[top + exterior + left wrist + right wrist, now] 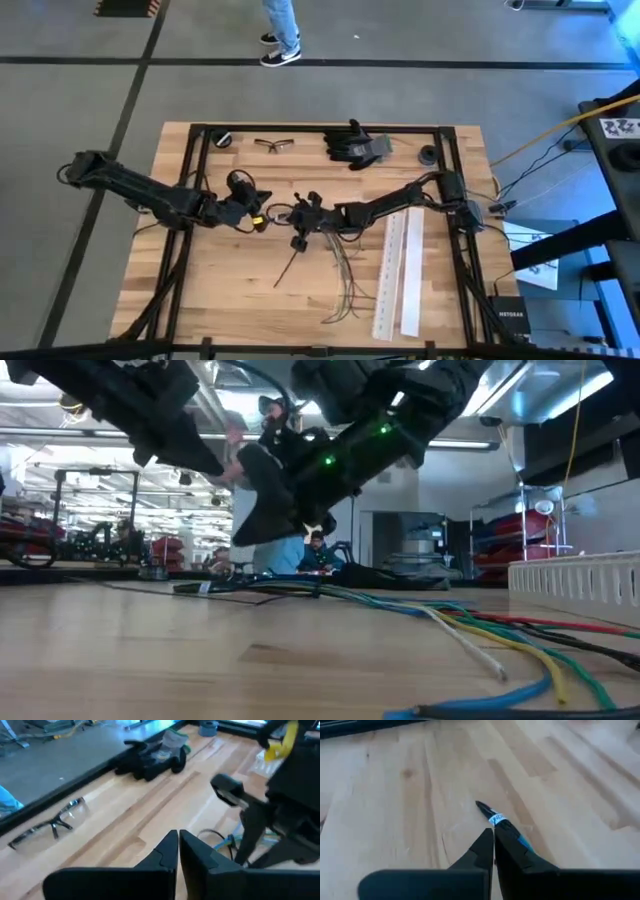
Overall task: Ziptie cables
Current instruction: Wrap the zip tie on the cables
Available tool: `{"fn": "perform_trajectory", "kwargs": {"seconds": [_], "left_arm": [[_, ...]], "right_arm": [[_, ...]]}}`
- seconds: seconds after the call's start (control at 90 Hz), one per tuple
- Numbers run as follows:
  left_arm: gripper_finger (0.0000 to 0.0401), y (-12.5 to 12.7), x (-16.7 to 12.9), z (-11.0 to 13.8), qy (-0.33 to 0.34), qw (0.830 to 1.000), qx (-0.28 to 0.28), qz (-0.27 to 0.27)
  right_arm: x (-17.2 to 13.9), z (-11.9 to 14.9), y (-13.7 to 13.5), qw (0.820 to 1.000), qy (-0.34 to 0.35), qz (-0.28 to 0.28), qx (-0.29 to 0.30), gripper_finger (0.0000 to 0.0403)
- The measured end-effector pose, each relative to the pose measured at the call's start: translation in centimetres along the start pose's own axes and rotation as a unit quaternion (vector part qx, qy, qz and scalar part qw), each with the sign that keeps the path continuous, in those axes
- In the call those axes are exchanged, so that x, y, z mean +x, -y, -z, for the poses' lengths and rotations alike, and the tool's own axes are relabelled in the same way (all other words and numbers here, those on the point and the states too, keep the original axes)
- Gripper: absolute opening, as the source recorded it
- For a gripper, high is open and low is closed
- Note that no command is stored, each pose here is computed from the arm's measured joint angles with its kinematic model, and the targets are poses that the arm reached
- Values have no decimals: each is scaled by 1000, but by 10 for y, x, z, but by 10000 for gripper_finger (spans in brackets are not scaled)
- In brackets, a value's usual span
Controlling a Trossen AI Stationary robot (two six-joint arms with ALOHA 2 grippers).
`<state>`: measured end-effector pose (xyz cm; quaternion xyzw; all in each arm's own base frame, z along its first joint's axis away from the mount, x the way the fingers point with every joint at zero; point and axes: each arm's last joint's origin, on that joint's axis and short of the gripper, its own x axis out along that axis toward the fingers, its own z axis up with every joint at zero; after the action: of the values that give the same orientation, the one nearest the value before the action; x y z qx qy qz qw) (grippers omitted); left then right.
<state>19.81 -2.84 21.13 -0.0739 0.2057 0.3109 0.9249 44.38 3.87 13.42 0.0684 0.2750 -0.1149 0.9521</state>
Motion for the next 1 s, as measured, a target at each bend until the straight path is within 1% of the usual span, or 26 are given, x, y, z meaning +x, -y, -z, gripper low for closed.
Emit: {"fn": "perform_trajectory", "kwargs": {"seconds": [0.111,0.189,0.244,0.333,0.422,0.522,0.633,0.767,0.911,1.0], "left_arm": [[9,-1,0,4,-28,999,-9,13],[27,-2,0,8,-50,998,-22,19],[44,-3,0,11,-66,997,-33,19],[73,-3,1,17,-97,994,-45,20],[99,-2,2,22,-126,991,-46,27],[118,4,2,28,-143,988,-29,40],[126,14,1,37,-153,987,-1,53],[127,30,0,50,-157,984,34,75],[127,43,1,64,-148,986,41,70],[127,49,3,71,-146,986,46,69]], "right_arm": [[-3,-2,0,1000,-1,0,-2,1],[-7,-7,0,1000,3,-7,-2,5],[-8,-11,2,1000,2,-23,-9,12],[-10,-13,7,998,-12,-51,-14,34],[-11,-14,14,996,-33,-73,-27,64],[-11,-12,20,995,-55,-72,-44,97],[-10,-9,26,992,-75,-67,-77,118],[-11,-4,26,984,-98,-79,-125,123],[-10,-3,24,982,-99,-90,-135,122],[-4,3,24,981,-103,-91,-134,122]]}}
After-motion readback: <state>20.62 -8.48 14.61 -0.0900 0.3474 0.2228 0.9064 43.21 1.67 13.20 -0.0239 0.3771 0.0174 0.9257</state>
